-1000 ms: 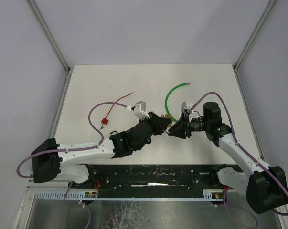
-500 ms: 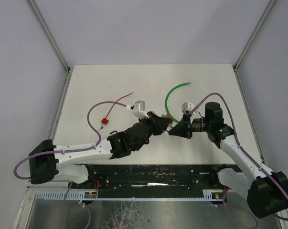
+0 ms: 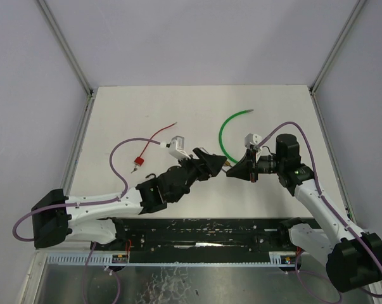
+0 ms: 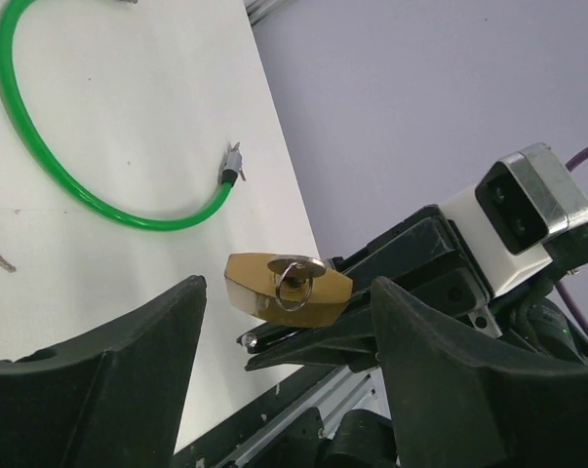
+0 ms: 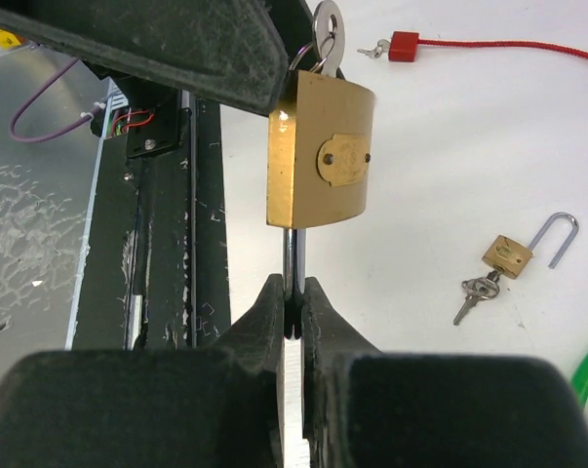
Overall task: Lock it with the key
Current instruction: Lock the lock.
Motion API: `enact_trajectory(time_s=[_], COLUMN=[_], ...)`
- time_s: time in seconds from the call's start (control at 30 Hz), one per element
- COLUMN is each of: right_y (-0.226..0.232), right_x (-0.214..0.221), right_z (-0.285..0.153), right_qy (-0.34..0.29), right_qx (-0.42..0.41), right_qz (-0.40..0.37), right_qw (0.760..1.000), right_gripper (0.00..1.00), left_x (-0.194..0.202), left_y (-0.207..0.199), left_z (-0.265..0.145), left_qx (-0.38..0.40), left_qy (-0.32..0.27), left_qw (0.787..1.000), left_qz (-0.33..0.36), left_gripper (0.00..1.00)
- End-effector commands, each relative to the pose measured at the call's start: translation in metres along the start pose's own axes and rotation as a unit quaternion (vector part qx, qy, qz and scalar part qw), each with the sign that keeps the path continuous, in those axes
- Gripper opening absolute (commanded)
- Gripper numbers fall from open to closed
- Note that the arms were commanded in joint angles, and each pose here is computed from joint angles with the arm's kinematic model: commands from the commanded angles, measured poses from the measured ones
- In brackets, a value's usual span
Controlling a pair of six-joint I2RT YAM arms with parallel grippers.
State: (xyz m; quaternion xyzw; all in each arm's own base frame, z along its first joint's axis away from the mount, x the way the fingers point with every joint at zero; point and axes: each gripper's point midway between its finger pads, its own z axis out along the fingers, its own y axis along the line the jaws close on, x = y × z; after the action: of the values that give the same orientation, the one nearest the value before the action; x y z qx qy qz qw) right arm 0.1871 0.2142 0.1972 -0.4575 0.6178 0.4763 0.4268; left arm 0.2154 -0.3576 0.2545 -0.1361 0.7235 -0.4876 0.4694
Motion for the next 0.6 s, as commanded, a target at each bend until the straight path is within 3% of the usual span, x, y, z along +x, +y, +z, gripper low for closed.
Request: enact_trajectory(time_s=[0.0,0.13,0.23,0.43,0.57], right_y=[0.0,-0.004,-0.003,0.006,0.009], right_x=[-0.026,-0.024,-0.021,-0.019,-0.016], right_z=[-0.004,-0.007,-0.009,-0.014,-0.017], right_qy=[-0.019,-0.007,0.002,0.003,0.007], right_qx=[-0.007,0.002,0.0,-0.021,-0.027], right_qz=[-0.042,-0.052,-0.056,-0.072,-0.085], right_qw=[0.999,0.999,0.998,0.997,0.996], right_gripper=[0.0,0.0,0.0,0.0,0.0], left_x=[-0.015,-0.017,-0.018,-0.026,-0.017], left_y=[-0.002,0.017,0.012,-0.007,-0.018], left_z=[-0.008,-0.026,-0.047,-0.086,-0.094], left_qx=[0.012,0.021,0.096,0.241,0.303], left_qy=[-0.029,-0.026,-0.021,-0.069,-0.049], left_qw=[0.999,0.994,0.978,0.915,0.881], left_qz=[0.017,0.101,0.182,0.317,0.359], left_gripper=[0.7,0.8,0.9,0.99,1.0])
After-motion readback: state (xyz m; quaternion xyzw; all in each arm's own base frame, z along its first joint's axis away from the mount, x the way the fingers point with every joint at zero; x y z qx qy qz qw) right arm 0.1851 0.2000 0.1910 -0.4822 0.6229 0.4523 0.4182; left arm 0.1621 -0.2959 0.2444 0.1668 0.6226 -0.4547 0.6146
